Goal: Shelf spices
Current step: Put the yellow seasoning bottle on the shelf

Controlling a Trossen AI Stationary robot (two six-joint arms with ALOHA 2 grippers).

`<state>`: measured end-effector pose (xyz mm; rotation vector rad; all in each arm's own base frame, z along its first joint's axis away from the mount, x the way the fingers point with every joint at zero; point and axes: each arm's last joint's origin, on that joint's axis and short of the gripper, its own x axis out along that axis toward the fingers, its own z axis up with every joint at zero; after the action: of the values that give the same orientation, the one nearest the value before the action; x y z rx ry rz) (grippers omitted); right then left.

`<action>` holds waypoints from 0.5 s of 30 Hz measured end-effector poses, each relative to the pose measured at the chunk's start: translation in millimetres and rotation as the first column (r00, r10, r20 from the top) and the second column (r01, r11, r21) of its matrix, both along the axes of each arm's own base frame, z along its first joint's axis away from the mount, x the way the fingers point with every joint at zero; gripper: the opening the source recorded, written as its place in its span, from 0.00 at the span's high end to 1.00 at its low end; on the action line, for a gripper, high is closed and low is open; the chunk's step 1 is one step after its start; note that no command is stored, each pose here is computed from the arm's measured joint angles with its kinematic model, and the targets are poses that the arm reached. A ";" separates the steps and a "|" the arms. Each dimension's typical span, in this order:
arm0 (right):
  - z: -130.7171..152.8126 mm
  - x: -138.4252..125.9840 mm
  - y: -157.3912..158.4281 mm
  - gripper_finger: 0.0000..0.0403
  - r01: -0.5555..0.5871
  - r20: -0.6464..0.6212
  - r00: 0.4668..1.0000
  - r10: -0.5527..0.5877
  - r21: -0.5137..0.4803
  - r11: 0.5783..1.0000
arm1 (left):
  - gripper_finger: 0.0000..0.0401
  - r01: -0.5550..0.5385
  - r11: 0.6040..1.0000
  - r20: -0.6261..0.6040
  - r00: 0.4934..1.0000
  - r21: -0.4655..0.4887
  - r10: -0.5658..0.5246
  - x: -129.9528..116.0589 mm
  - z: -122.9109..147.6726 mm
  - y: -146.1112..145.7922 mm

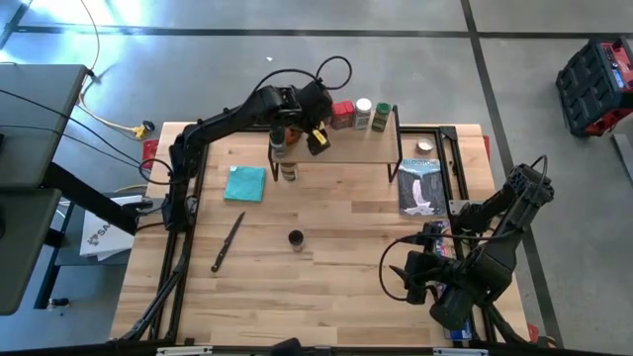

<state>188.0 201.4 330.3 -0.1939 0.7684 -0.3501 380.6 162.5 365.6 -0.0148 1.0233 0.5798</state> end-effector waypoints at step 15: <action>0.0 0.1 0.0 0.25 0.000 0.001 1.000 0.000 0.000 1.000 | 0.30 0.006 0.992 -0.066 0.998 0.124 0.002 -1.6 1.5 5.7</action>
<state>188.1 201.4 330.4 -0.1931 0.7674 -0.3503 379.0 168.2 367.1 0.1157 1.0499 0.6442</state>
